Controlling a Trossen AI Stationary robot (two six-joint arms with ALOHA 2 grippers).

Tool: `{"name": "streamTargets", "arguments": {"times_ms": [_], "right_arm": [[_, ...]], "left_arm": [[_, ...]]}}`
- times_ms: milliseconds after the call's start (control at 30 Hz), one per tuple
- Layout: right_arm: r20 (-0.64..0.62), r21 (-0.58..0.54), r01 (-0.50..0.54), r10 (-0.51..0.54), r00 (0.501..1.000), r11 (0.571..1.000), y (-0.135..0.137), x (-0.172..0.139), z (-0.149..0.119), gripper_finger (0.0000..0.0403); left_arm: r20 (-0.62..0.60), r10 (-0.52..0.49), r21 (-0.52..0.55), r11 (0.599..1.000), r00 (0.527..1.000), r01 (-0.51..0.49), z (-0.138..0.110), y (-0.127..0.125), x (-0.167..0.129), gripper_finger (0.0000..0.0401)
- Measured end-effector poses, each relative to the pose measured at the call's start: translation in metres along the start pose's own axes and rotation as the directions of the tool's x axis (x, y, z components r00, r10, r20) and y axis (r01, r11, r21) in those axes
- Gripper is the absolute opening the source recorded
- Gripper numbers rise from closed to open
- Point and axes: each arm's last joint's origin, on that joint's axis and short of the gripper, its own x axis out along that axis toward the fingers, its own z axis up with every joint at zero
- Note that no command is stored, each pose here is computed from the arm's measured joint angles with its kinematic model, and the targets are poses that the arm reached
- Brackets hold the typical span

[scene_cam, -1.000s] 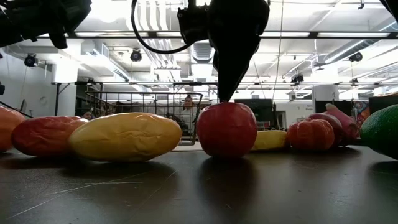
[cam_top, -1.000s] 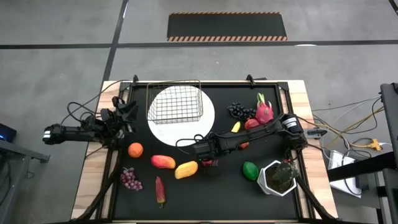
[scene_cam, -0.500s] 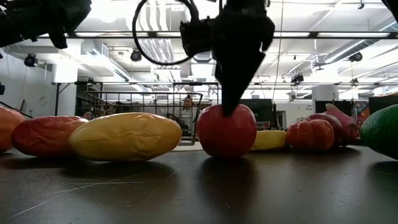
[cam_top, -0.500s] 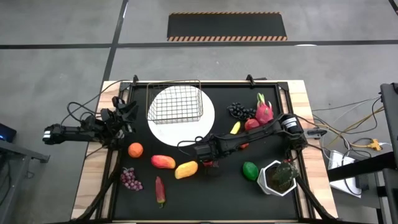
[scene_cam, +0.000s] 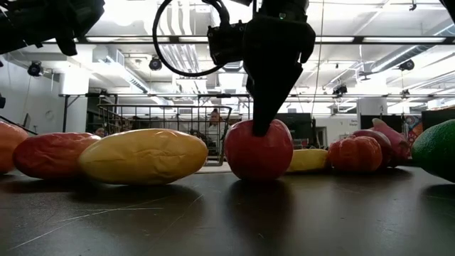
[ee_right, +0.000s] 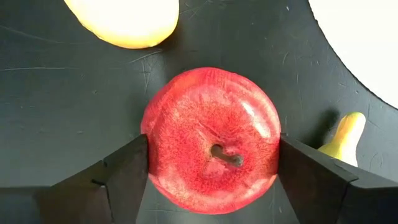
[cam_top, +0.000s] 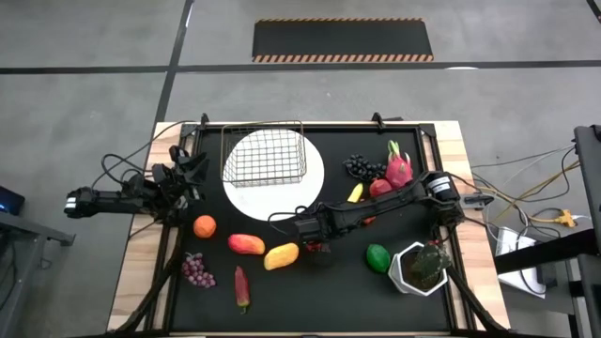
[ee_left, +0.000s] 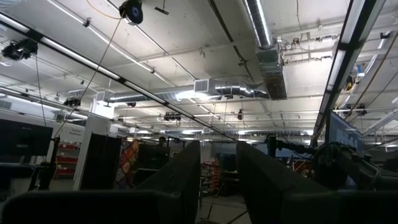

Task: Build produce basket
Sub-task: Put the red apple into the wire basket

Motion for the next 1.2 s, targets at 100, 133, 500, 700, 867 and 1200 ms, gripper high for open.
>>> {"name": "streamTargets", "arguments": {"times_ms": [100, 133, 500, 700, 867, 1200], "right_arm": [[0.000, 0.000, -0.001, 0.001, 1.000, 1.000, 0.000, 0.000, 0.000, 0.0298], [0.000, 0.000, -0.001, 0.001, 1.000, 1.000, 0.000, 0.000, 0.000, 0.0300], [0.137, 0.042, -0.011, 0.005, 0.991, 0.999, -0.012, -0.055, 0.002, 0.0307], [0.324, 0.108, 0.075, -0.106, 0.940, 0.991, -0.032, -0.105, 0.020, 0.0307], [0.407, 0.128, 0.098, -0.143, 0.902, 0.987, -0.062, -0.126, 0.041, 0.0307], [0.530, 0.217, 0.154, -0.249, 0.811, 0.964, -0.135, -0.136, 0.096, 0.0308]], "left_arm": [[-0.004, -0.001, 0.002, 1.000, 1.000, 0.001, 0.000, 0.000, 0.000, 0.0086], [-0.003, -0.001, 0.002, 1.000, 1.000, 0.001, 0.000, 0.000, 0.000, 0.0086], [-0.004, 0.000, 0.002, 1.000, 1.000, 0.000, 0.000, 0.000, 0.000, 0.0086], [-0.003, 0.000, 0.002, 1.000, 1.000, 0.000, 0.000, 0.000, 0.000, 0.0086], [-0.003, 0.000, 0.002, 1.000, 1.000, 0.000, 0.000, 0.000, 0.000, 0.0086], [-0.004, -0.001, 0.002, 1.000, 1.000, 0.001, 0.000, 0.000, 0.000, 0.0086]]}}
